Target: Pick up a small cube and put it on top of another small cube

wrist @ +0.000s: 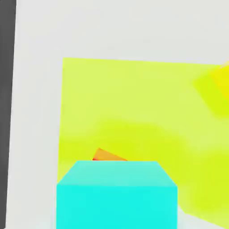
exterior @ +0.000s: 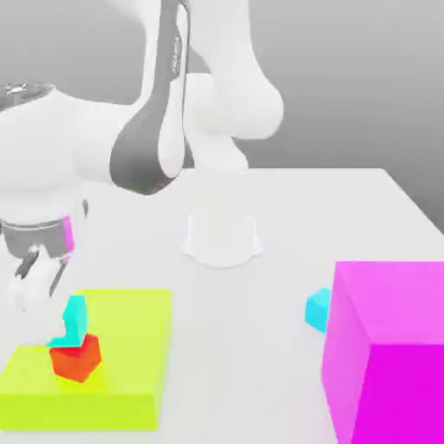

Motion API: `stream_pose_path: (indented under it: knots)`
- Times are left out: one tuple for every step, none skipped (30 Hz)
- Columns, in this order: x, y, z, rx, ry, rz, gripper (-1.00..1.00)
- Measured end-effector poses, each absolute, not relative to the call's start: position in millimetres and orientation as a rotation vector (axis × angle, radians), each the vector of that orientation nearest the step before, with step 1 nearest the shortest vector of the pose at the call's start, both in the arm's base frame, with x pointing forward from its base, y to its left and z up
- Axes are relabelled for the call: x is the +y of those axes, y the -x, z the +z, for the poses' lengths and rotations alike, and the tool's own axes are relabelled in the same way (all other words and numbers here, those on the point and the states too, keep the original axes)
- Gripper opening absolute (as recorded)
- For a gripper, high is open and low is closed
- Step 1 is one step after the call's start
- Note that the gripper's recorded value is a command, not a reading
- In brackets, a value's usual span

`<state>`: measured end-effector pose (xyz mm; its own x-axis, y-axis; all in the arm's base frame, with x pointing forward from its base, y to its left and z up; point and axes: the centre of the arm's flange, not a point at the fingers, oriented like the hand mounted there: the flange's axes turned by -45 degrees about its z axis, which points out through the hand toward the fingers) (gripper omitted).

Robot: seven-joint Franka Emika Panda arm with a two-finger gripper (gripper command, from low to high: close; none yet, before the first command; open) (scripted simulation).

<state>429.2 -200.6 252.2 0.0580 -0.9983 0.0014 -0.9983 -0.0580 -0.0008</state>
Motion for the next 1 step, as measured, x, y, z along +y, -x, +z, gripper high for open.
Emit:
stream_pose_path:
  knots:
    - [-200.6,-429.2,252.2,-2.156,-2.285,0.003,1.0]
